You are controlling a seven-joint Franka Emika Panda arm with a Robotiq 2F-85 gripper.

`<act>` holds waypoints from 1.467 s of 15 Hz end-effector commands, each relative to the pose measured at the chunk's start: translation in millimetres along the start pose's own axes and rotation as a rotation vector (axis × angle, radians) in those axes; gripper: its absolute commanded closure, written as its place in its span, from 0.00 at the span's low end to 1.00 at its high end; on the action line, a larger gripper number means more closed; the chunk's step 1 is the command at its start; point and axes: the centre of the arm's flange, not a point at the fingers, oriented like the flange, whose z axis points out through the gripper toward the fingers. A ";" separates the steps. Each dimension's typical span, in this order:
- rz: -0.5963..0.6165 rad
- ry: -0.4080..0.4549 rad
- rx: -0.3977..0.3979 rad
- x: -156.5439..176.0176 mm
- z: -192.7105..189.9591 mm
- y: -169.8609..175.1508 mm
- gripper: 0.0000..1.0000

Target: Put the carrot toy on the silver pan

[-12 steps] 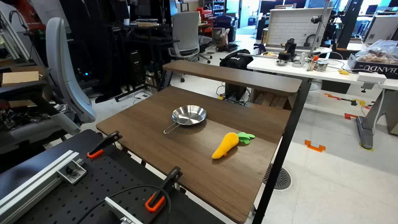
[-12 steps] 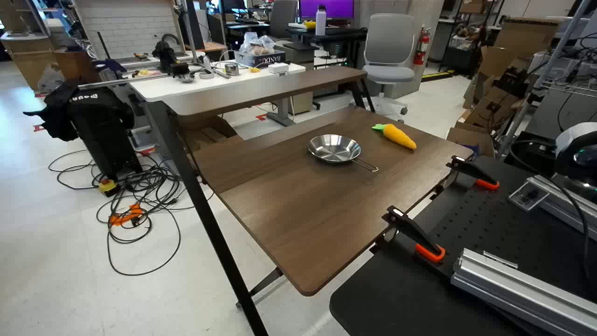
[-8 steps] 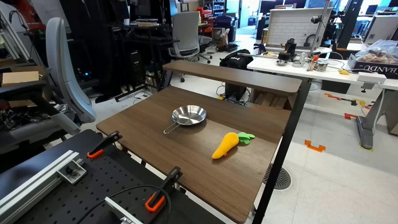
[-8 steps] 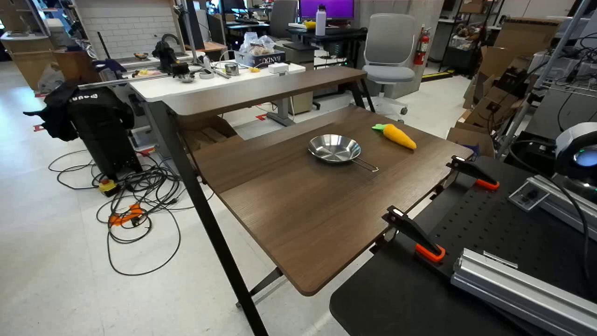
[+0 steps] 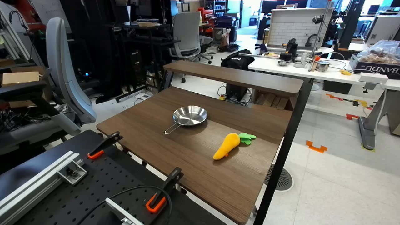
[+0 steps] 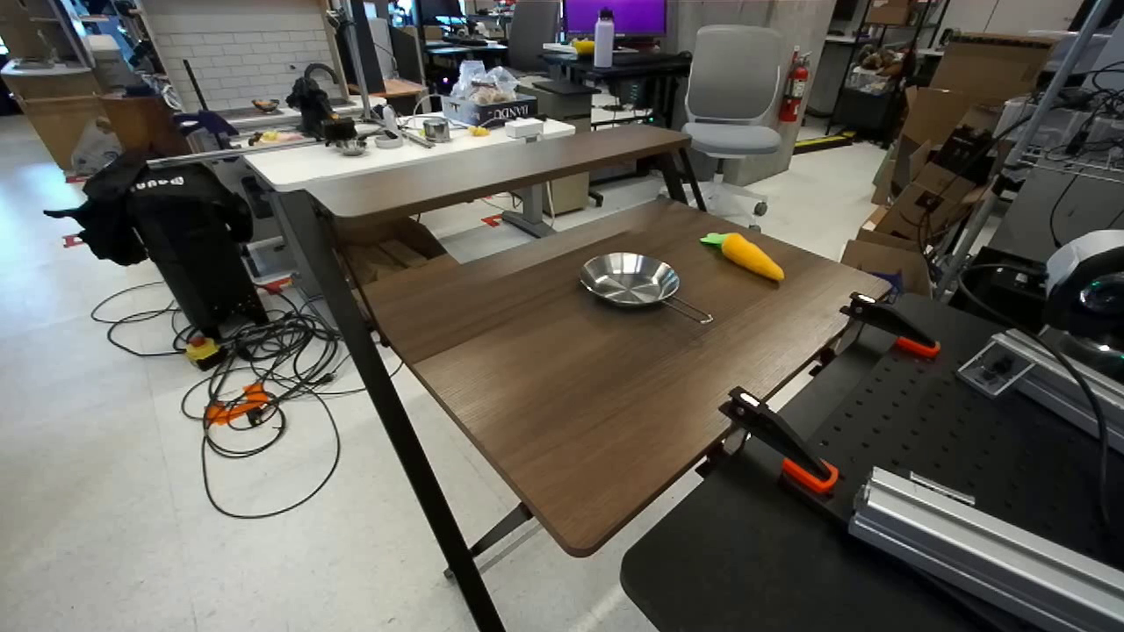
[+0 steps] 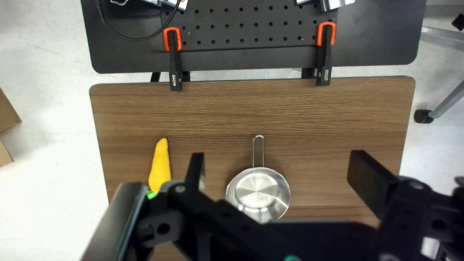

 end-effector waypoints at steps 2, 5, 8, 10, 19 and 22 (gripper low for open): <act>0.015 -0.014 -0.006 2.0 22.5 8.1 0.00; 0.017 0.017 -0.028 2.7 45.3 14.5 0.00; 0.015 0.075 -0.060 5.4 72.2 24.0 0.00; 0.019 0.096 -0.076 8.0 92.7 33.3 0.00; 0.095 0.173 -0.054 34.2 176.7 106.4 0.00; 0.118 0.178 -0.051 44.7 200.2 131.5 0.00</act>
